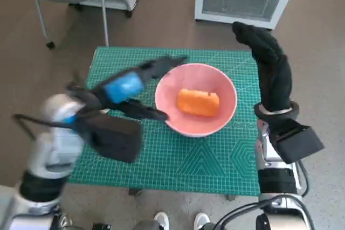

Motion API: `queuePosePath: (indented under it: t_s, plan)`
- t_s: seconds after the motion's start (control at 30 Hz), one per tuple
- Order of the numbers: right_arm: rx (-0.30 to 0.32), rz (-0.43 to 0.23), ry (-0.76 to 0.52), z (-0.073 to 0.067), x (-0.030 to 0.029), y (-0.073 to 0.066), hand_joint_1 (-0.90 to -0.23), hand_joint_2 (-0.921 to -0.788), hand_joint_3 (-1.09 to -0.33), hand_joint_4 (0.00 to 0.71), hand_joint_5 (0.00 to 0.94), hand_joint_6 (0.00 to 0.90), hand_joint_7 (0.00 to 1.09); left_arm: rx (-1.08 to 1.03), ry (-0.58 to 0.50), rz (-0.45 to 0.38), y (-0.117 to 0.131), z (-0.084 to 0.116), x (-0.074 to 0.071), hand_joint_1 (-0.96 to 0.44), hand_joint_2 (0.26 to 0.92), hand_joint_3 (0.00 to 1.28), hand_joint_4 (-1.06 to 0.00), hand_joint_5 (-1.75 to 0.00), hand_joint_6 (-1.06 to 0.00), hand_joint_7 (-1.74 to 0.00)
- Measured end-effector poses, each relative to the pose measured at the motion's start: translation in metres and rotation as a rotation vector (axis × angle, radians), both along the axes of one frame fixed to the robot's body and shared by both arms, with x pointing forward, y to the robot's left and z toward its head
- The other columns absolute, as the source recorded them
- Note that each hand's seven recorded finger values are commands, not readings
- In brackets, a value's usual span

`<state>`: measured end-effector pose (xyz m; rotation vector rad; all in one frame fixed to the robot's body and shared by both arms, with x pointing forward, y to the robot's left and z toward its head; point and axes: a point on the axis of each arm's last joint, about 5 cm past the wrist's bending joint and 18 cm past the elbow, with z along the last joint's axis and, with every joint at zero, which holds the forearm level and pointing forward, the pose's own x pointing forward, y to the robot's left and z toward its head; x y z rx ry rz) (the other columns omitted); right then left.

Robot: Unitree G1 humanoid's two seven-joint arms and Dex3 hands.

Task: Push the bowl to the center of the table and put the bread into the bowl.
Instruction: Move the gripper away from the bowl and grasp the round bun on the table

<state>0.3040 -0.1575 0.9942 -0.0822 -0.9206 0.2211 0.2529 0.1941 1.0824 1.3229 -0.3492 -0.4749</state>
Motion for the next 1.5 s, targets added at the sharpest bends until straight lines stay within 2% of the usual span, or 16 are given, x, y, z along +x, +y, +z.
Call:
queuePosePath:
  t_s: [0.17,0.3,0.63,0.9,1.13,1.27,1.5]
  plan:
    - [0.0,0.001,-0.001,0.0,-0.0002,0.0,-0.674,-0.921,-0.838,0.24,0.0,-0.001,0.65,0.024,-0.065,0.093,0.031,0.005,-0.012,-0.59,0.819,0.0,-0.04,-0.01,-0.13,-0.07]
    - [0.001,0.002,-0.002,0.0,-0.0003,0.0,-0.671,-0.921,-0.839,0.239,0.0,-0.001,0.65,0.064,-0.075,0.158,0.05,0.008,-0.017,-0.57,0.795,0.0,-0.04,-0.01,-0.14,-0.06]
    - [0.003,0.005,0.003,-0.003,0.0,0.002,-0.669,-0.921,-0.836,0.241,0.001,-0.001,0.65,0.136,-0.035,0.264,0.087,0.005,-0.014,-0.57,0.782,0.0,-0.06,0.0,-0.16,-0.04]
    - [0.002,0.005,0.002,-0.003,0.0001,0.002,-0.666,-0.921,-0.838,0.241,0.001,-0.001,0.65,0.179,-0.015,0.28,0.104,-0.009,-0.008,-0.59,0.78,0.0,-0.07,0.0,-0.17,-0.03]
    - [0.0,0.004,0.0,-0.003,0.0002,0.001,-0.666,-0.921,-0.837,0.241,0.001,-0.001,0.65,0.285,0.02,0.283,0.11,-0.032,0.0,-0.59,0.777,0.0,-0.07,0.0,-0.18,-0.02]
    - [-0.002,0.003,-0.001,-0.003,0.0002,0.001,-0.666,-0.921,-0.839,0.241,0.001,-0.001,0.65,0.353,0.02,0.255,0.113,-0.043,0.006,-0.63,0.783,0.0,-0.07,0.0,-0.18,-0.02]
    - [-0.012,0.006,-0.004,-0.002,0.0002,0.0,-0.666,-0.921,-0.838,0.241,0.001,-0.001,0.65,0.452,-0.041,0.183,0.119,-0.053,0.018,-0.74,0.819,0.01,-0.09,-0.01,-0.2,-0.02]
